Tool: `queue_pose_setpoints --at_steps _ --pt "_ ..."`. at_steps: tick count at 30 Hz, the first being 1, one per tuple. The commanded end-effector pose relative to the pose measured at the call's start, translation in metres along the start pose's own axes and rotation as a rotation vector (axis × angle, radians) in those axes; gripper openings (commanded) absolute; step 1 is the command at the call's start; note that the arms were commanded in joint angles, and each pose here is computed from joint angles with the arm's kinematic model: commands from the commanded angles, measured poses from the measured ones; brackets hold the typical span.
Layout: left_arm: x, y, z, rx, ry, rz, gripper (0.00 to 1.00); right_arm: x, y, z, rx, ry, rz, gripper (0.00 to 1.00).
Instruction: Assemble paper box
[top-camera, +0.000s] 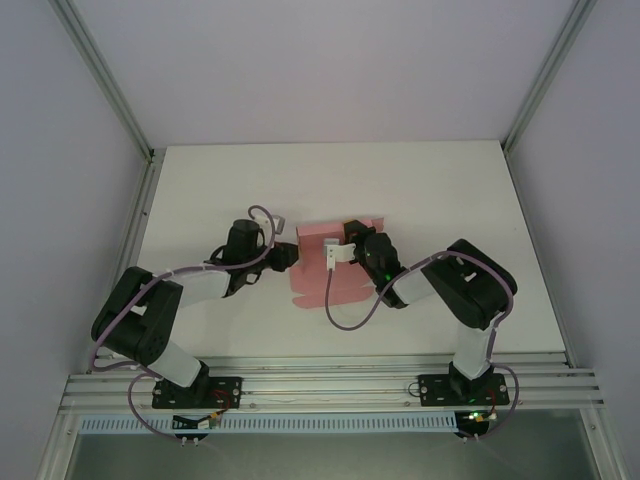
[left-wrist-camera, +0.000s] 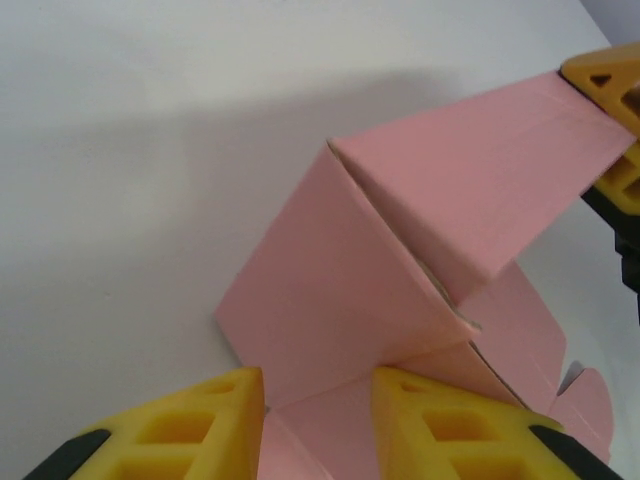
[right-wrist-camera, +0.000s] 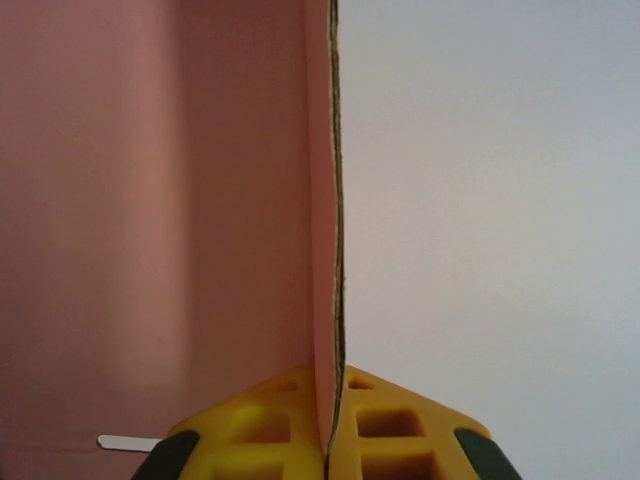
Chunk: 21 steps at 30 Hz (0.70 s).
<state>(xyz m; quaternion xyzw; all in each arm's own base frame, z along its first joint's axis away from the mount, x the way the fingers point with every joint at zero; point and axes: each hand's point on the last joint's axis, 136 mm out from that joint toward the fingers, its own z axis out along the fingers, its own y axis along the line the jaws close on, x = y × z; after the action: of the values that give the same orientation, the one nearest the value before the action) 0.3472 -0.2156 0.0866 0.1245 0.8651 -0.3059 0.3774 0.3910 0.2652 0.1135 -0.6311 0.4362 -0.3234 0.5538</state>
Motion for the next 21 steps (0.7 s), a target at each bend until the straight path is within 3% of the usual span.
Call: queue_pose_setpoints --at_steps 1,9,21 --pt "0.004 -0.009 0.007 0.012 -0.004 0.064 0.31 0.002 0.017 -0.005 -0.055 0.018 -0.014 0.00" --pt "0.017 -0.009 0.018 -0.046 -0.012 0.150 0.28 0.001 0.019 -0.007 -0.073 0.023 -0.008 0.00" --pt "-0.005 -0.004 0.038 -0.115 -0.134 0.161 0.31 0.002 0.031 -0.008 -0.126 0.025 -0.025 0.00"
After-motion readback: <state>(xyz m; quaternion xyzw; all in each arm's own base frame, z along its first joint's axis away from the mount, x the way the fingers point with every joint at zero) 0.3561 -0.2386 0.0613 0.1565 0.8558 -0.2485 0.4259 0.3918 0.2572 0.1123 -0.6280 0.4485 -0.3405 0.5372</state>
